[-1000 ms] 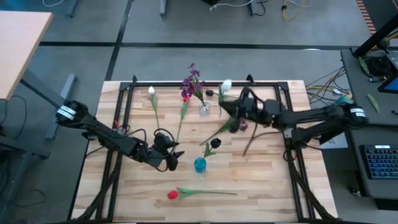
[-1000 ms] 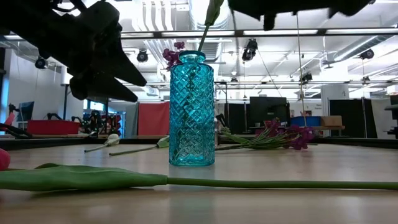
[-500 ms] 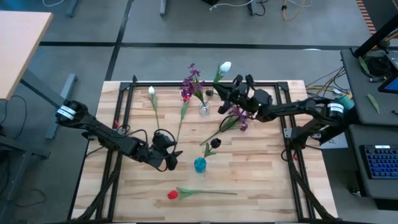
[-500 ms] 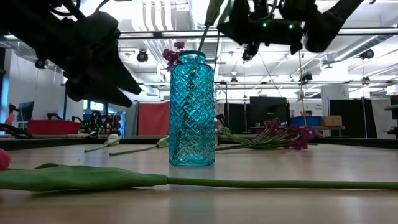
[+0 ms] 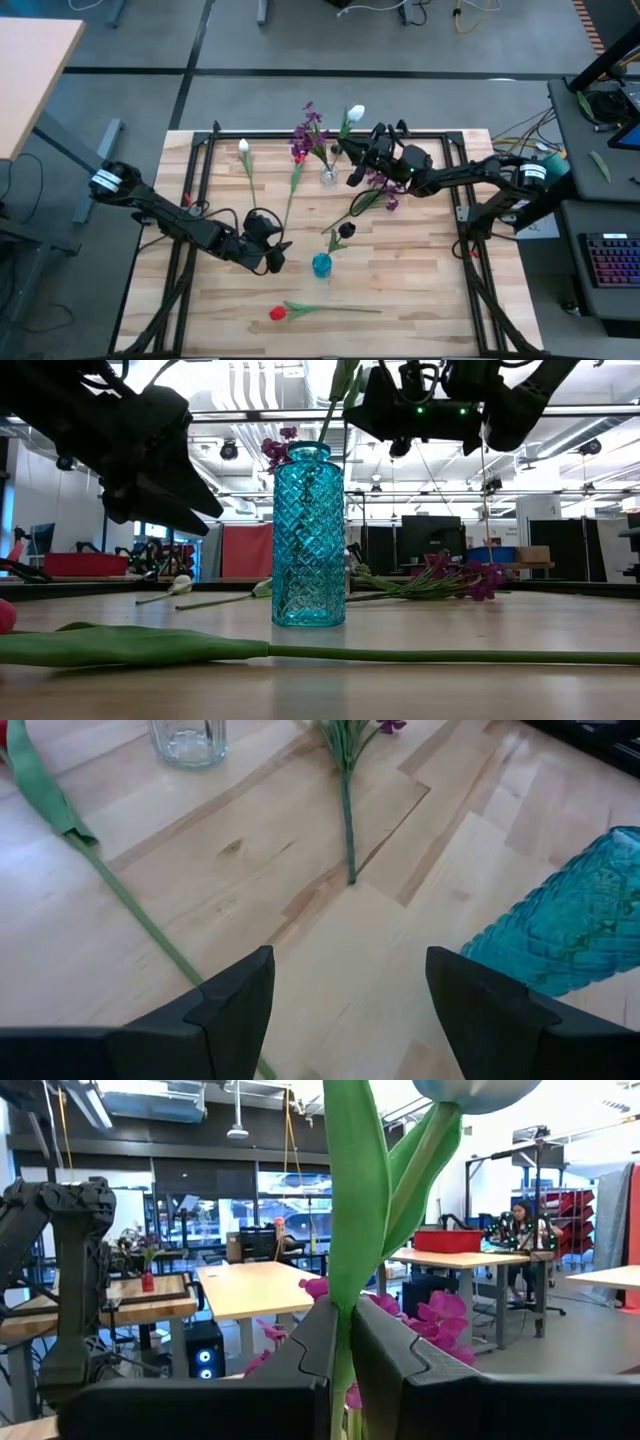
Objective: Sort flowers into vase by color
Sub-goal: Put the bottom white flower into the transparent vase
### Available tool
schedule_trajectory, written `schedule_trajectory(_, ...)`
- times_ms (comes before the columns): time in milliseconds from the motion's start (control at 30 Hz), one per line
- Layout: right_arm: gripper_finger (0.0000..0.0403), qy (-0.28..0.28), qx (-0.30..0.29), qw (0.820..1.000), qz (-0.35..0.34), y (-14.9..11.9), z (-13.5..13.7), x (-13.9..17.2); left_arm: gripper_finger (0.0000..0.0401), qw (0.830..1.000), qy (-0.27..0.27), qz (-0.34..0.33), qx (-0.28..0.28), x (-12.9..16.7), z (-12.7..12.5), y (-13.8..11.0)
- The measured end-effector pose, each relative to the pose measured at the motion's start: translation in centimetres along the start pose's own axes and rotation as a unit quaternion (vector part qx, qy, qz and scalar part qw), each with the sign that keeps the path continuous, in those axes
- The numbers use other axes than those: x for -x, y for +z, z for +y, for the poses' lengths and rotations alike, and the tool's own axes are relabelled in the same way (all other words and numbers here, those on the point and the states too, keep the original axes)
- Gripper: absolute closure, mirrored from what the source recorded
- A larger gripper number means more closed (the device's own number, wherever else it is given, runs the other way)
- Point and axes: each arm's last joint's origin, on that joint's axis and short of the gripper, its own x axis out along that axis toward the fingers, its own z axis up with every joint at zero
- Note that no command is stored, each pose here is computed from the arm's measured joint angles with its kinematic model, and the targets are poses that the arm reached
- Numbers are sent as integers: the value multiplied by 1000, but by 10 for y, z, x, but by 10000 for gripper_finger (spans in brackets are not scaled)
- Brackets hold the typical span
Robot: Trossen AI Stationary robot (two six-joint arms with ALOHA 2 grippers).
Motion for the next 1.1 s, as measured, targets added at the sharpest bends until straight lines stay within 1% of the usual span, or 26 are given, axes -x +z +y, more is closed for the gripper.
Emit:
schedule_trajectory(100,360,0,0,1000,0,0,0,0,156,1000,0,0,3,0,0,0)
schedule_trajectory(300,299,0,-2,1000,17,-3,0,0,156,1000,0,0,10,0,0,0)
schedule_trajectory(533,233,0,2,998,65,-10,0,1,156,1000,-7,-6,19,6,1,5)
schedule_trajectory(700,185,-1,-10,994,109,-9,0,5,156,1000,-8,-14,24,13,3,11)
schedule_trajectory(833,146,-3,-9,989,149,-1,-1,12,156,999,-5,-17,29,16,6,15)
schedule_trajectory(967,115,-12,-30,980,194,10,-3,23,156,999,2,-20,44,18,10,20)
schedule_trajectory(1100,93,-20,-50,969,240,20,-4,36,156,998,16,-25,62,19,19,28)
